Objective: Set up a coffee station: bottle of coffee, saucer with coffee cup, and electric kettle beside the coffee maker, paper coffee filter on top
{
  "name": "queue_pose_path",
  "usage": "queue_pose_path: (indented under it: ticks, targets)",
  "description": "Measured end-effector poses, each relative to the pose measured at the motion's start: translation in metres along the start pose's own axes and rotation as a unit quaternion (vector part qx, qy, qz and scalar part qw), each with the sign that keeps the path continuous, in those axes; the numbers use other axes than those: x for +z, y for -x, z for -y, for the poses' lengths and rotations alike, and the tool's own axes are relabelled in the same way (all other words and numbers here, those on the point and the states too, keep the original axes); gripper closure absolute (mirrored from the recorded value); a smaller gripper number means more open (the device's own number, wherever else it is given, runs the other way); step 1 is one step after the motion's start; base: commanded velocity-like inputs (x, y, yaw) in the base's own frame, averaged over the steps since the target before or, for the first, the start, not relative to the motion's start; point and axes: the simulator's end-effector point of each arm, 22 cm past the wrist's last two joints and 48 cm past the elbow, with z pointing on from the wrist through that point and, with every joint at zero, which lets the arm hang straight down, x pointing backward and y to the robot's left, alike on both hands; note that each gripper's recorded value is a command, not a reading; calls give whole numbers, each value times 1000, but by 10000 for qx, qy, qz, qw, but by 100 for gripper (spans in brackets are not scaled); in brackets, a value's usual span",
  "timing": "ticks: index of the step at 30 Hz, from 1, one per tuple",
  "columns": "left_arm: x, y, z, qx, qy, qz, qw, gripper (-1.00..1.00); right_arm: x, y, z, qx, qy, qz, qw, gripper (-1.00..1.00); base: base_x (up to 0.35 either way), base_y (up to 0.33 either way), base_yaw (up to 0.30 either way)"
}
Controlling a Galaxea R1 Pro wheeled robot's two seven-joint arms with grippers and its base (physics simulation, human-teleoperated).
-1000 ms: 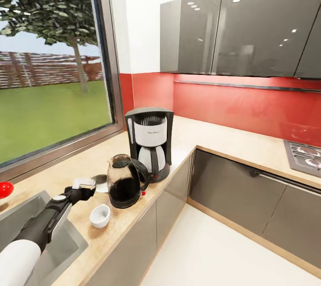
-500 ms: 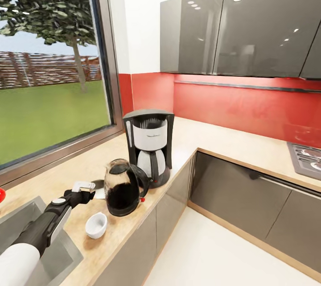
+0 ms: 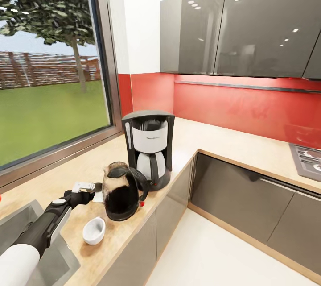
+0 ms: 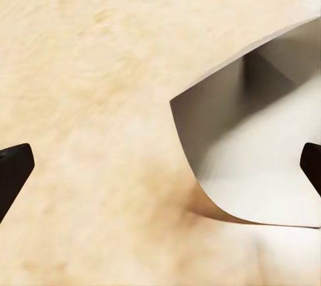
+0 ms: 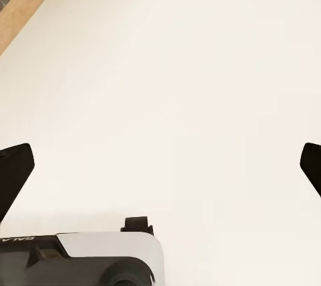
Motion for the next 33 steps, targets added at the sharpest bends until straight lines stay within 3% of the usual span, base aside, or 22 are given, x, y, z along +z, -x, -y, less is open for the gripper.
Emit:
queue_pose_path:
  ticks: [14, 21, 33]
  targets:
    - [0, -2, 0, -1, -3, -16, 10000, -100, 0, 0, 0, -1, 0, 0, 10000, -100, 73, 0, 0]
    - [-2, -28, 3, 25, -20, -196, 9998, -100, 0, 0, 0, 1, -1, 0, 10000, -100, 18, 0, 0]
    - [-3, -31, 3, 33, -12, -212, 9998, -100, 0, 0, 0, 0, 1, 1, 10000, -100, 121, 0, 0]
